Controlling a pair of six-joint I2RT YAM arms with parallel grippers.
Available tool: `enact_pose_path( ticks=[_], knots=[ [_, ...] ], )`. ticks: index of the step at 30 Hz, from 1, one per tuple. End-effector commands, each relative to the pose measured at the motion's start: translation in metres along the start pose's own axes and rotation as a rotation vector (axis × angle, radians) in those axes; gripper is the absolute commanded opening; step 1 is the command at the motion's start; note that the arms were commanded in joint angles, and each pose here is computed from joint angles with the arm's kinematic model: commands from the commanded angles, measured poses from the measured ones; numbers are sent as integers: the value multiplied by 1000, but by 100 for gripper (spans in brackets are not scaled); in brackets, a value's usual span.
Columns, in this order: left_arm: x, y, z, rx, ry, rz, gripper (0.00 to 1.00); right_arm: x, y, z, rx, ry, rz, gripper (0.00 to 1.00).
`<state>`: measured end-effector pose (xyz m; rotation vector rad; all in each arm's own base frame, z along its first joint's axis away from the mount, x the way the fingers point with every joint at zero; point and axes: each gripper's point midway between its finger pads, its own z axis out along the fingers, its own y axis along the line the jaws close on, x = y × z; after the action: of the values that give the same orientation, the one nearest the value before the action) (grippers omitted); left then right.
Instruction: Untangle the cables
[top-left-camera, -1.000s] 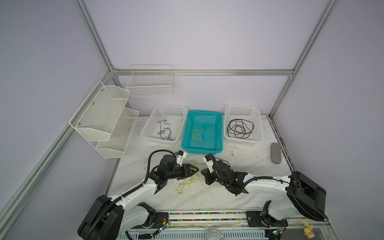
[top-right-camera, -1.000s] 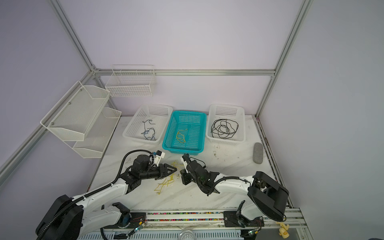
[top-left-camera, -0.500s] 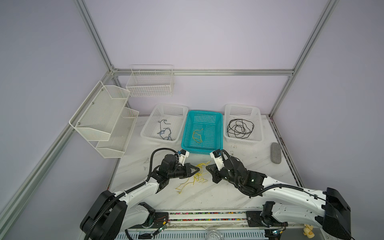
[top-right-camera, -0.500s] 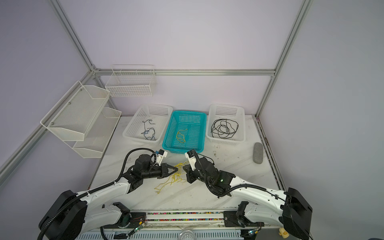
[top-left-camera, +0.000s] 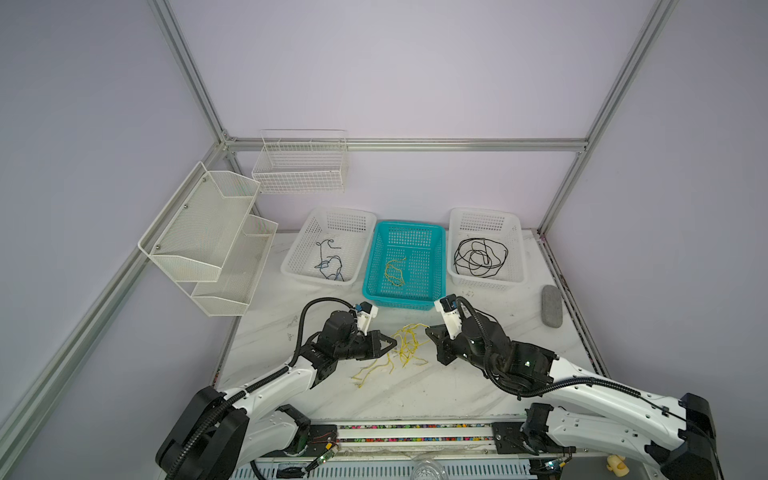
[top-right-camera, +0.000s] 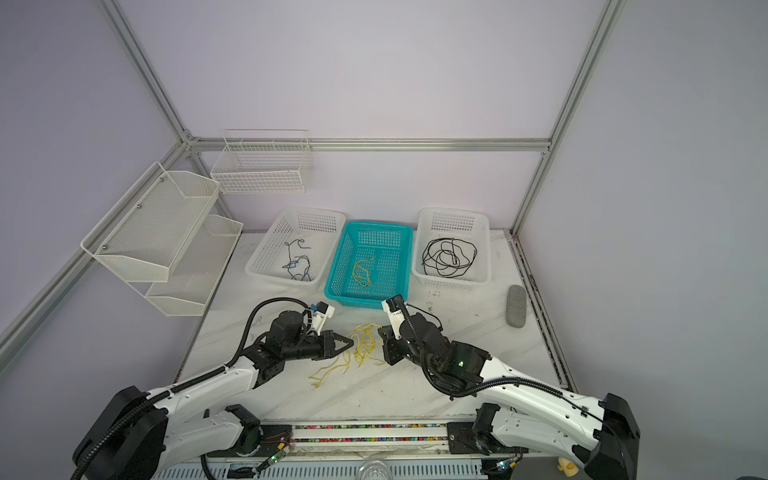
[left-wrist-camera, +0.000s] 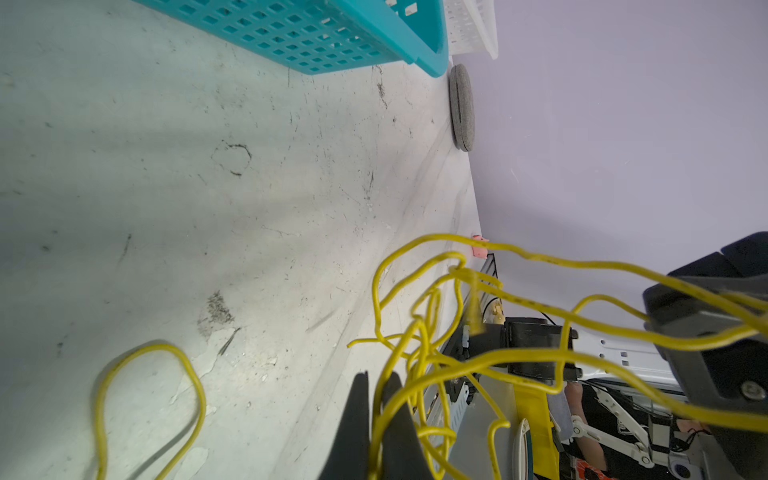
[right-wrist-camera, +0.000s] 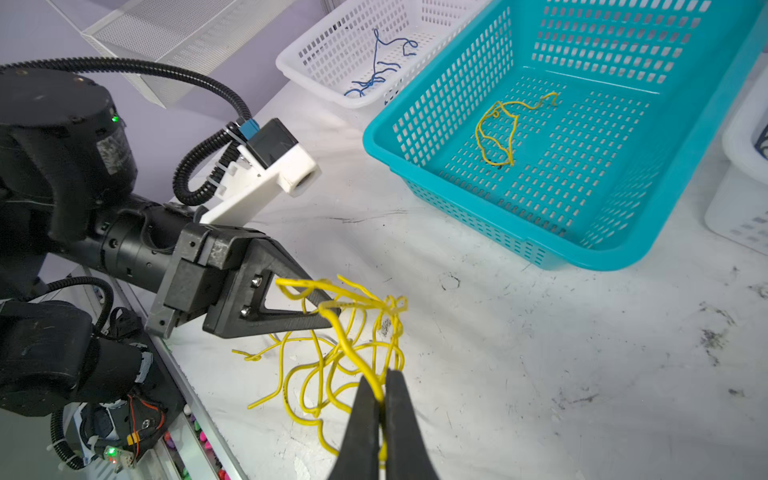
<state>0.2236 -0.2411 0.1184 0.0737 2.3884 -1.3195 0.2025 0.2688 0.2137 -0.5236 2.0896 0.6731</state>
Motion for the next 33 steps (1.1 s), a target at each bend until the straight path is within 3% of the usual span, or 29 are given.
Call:
enact_pose_path(
  ticks=[1, 6, 11, 24, 33],
  knots=[
    [12, 53, -13, -223, -13, -92, 0, -37, -20, -19, 126, -130, 64, 0],
    [-7, 68, -40, -245, -176, -193, 0, -23, -49, -21, 256, -133, 167, 0],
    [-19, 66, -60, -246, -268, -217, 0, -5, -69, -14, 318, -93, 227, 0],
    [-30, 71, -105, -330, -427, -231, 0, 17, -125, -20, 441, -70, 421, 0],
    [-31, 77, -123, -389, -486, -231, 0, 5, -126, -29, 401, -115, 431, 0]
  ],
)
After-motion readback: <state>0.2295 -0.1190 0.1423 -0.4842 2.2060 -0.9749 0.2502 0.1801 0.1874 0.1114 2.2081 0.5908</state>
